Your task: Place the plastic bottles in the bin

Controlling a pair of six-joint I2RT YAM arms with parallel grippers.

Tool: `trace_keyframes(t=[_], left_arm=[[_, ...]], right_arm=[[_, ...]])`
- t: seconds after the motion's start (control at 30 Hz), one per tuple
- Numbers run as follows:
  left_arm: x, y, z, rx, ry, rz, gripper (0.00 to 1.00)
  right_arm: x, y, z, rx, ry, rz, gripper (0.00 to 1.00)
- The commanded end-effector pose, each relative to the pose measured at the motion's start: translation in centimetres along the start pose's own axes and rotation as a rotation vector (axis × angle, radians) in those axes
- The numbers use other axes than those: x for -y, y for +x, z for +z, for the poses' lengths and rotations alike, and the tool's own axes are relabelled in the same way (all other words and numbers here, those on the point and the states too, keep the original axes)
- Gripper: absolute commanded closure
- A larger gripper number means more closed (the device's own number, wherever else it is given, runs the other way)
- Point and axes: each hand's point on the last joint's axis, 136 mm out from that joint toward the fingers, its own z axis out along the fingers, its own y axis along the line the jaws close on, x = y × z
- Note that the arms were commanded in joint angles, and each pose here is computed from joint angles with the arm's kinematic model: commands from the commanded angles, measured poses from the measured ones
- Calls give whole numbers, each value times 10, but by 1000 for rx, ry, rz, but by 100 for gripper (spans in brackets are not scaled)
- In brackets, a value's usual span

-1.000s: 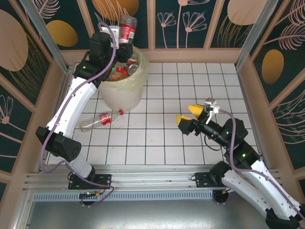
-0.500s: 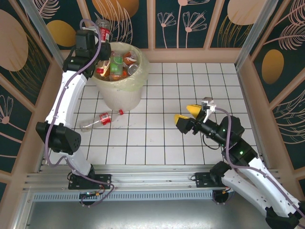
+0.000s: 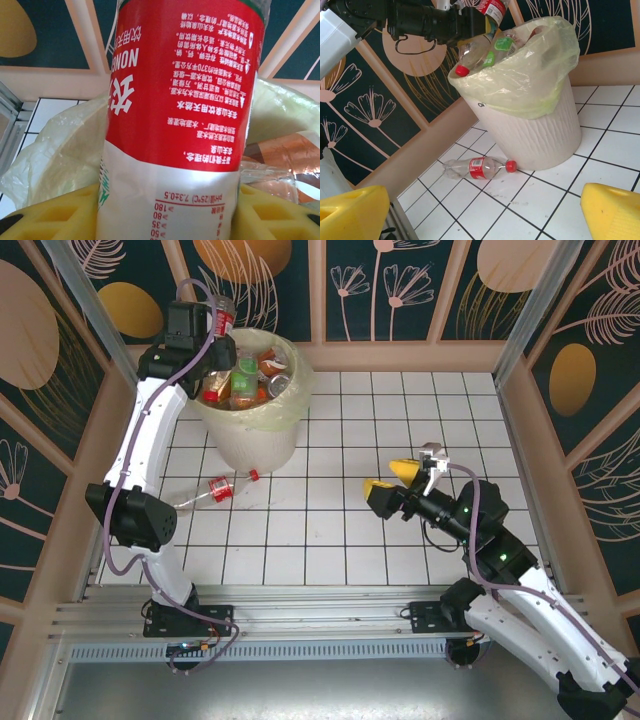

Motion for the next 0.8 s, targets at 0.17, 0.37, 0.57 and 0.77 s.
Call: trace_keyframes(t=[0.17, 0.37, 0.57, 0.77], left_arm=[[-4, 7, -2, -40, -18, -24, 41], [-4, 10, -4, -52, -16, -28, 28], [-12, -6, -13, -1, -63, -23, 13], [-14, -22, -9, 30, -85, -9, 14]], right_arm=[[-5, -10, -1, 38, -12, -2, 1], [-4, -8, 0, 36, -15, 1, 1], [-4, -7, 1, 34, -14, 2, 1], [-3, -7, 3, 31, -13, 5, 1]])
